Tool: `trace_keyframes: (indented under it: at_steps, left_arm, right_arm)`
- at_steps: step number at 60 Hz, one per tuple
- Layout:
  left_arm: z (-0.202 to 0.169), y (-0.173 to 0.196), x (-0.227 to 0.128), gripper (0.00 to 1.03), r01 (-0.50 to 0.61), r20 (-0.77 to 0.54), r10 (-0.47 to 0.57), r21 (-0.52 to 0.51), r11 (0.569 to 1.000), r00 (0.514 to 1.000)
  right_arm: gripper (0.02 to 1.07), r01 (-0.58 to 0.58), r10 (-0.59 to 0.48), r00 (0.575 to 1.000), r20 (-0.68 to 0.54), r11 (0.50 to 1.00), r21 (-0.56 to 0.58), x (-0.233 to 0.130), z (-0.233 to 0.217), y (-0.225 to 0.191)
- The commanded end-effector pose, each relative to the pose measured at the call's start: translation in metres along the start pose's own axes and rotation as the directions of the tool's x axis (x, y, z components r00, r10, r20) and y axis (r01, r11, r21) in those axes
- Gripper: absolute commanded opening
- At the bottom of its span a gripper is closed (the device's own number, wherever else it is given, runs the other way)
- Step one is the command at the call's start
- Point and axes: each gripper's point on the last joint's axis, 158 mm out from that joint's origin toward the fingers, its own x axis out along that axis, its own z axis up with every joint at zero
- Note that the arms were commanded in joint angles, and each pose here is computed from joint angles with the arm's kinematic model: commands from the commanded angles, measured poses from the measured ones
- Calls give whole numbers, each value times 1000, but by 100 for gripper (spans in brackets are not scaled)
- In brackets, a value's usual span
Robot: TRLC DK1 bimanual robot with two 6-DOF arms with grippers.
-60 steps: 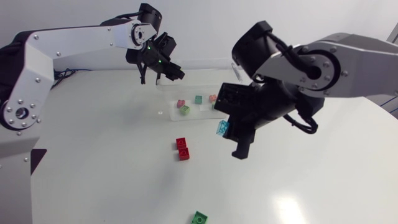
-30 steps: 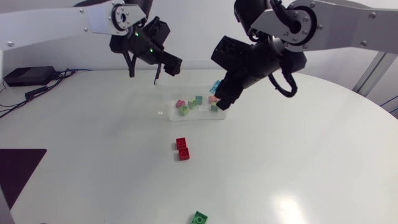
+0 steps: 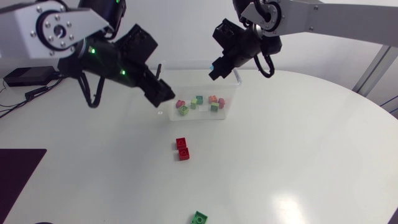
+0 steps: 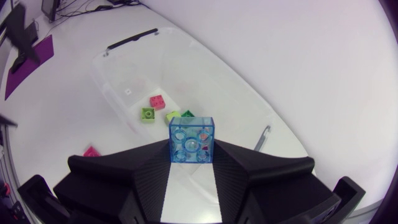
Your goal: Place the duplo bricks in the container
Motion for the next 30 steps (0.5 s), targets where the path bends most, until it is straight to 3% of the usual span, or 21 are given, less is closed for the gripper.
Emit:
trace_keyframes:
  at_steps: [1,11,25,30]
  left_arm:
    - [-16,-26,-8,99,40,3,-40,57,998,999]
    - [-42,-74,-12,99,124,-30,-122,118,985,992]
    - [-103,-126,3,99,267,-188,-230,208,941,955]
    - [-118,-141,5,98,307,-230,-256,223,925,939]
  right_arm:
    - [37,12,-12,1000,1,999,44,18,2,-12]
    - [38,28,-28,1000,6,997,67,42,11,-30]
    - [39,26,-24,999,-28,995,93,74,11,-43]
    - [46,24,-21,999,-35,995,93,85,10,-43]
